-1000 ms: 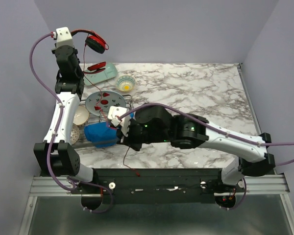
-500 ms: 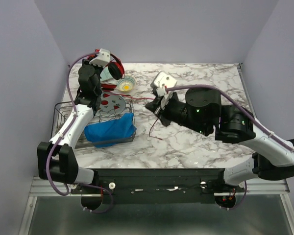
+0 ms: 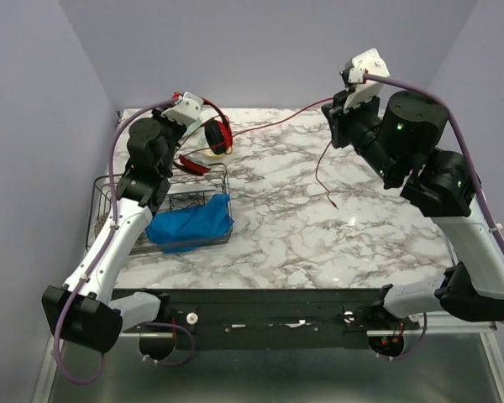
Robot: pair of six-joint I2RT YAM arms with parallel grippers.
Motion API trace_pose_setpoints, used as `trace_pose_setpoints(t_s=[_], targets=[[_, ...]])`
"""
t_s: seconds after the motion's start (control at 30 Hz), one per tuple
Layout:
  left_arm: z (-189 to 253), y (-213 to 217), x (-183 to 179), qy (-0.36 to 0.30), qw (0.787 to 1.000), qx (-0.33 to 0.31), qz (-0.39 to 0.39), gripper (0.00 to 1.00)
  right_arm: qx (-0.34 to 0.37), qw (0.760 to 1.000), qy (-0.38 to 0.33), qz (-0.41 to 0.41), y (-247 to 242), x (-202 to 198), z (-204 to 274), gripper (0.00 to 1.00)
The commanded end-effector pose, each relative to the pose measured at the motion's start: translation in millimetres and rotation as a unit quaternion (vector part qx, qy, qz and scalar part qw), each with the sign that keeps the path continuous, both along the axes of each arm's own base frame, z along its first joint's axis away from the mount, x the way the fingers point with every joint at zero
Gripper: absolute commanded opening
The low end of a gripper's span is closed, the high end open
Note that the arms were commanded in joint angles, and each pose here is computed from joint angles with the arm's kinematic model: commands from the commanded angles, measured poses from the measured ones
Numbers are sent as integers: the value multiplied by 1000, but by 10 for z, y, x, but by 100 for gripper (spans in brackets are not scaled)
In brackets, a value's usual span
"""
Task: Wrap the headphones
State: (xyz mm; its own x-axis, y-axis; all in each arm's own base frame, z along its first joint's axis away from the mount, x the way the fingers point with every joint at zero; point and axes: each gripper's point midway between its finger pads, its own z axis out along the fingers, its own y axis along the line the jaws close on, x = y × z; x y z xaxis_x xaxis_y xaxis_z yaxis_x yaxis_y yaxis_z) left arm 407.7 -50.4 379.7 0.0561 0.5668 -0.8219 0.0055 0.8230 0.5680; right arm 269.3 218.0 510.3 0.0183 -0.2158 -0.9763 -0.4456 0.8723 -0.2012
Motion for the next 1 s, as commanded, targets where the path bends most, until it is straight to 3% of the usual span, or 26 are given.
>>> trace_pose_setpoints(t_s=[0.0, 0.17, 0.33, 0.57, 0.73, 0.97], targets=[[302, -144, -104, -7, 998, -53, -37, 0, -29, 999, -44, -4, -73, 139, 209, 1], [250, -280, -137, 18, 994, -77, -71, 0, -35, 998, -43, -15, -26, 338, 154, 1], [125, -673, -433, 90, 976, -96, -173, 0, -27, 997, -49, -45, -187, 544, 203, 1], [78, -887, -834, 147, 951, -125, -242, 0, -24, 992, -42, -115, -613, 863, 190, 1], [150, -960, -1057, 168, 935, -164, -267, 0, 10, 989, 0, -148, -972, 1098, -67, 1], [231, -914, -1095, 169, 933, -200, -247, 0, 33, 985, 37, -166, -1212, 1215, -486, 1]])
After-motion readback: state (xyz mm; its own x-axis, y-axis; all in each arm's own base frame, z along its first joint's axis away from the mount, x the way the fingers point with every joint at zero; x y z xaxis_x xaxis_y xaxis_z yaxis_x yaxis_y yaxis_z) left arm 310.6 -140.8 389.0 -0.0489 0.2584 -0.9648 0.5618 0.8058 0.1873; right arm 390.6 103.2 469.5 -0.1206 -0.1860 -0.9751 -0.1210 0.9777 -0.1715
